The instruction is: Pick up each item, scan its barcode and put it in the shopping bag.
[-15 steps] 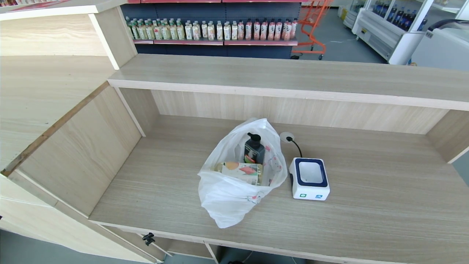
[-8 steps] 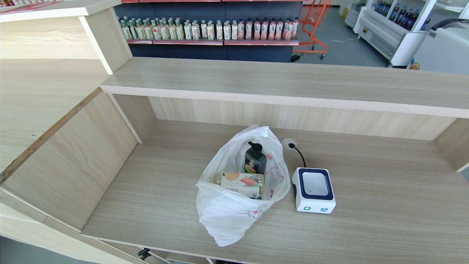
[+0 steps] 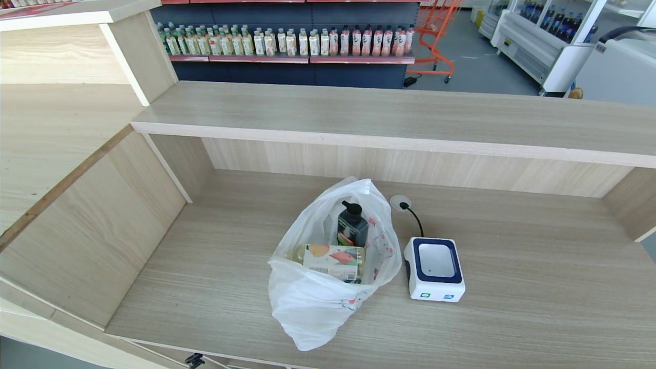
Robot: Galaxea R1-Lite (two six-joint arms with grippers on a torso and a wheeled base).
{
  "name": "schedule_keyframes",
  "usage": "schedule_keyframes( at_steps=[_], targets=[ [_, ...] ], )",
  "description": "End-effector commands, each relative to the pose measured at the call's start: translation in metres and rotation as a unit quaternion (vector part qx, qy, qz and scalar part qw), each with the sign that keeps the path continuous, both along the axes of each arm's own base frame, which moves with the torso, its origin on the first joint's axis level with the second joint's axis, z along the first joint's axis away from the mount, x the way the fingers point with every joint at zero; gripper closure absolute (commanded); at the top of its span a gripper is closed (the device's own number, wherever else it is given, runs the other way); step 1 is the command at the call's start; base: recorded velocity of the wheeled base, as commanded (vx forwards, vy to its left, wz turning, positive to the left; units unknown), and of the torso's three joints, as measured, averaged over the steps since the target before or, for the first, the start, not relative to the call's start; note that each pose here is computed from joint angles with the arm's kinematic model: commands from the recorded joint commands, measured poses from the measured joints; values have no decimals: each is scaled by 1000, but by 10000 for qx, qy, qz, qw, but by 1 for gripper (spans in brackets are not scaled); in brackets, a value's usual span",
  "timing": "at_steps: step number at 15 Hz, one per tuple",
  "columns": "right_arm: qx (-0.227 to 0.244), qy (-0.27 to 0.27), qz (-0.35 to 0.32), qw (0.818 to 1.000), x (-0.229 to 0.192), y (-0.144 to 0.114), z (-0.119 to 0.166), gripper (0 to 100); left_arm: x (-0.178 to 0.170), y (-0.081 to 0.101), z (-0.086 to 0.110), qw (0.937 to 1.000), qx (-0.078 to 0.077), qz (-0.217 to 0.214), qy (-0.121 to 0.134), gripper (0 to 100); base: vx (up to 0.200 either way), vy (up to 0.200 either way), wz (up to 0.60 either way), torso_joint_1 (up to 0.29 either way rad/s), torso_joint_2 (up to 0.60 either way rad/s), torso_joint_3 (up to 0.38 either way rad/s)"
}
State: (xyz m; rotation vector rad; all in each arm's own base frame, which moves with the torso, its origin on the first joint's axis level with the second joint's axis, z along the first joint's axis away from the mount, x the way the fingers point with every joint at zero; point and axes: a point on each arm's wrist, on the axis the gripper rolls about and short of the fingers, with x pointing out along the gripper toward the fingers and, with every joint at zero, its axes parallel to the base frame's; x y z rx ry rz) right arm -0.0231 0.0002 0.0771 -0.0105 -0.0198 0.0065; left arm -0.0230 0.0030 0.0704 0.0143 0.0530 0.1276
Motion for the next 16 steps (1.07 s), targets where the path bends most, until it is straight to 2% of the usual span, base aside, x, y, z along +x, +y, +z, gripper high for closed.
schedule_keyframes(
  at_steps=[1,16],
  targets=[
    [-2,22,5,10000,0,0,0,100,0,0,0,10000,0,5,-1,0,0,-200,0,17,12,2],
    [-2,22,5,10000,0,0,0,100,0,0,0,10000,0,5,-1,0,0,0,0,0,0,0]
  ],
)
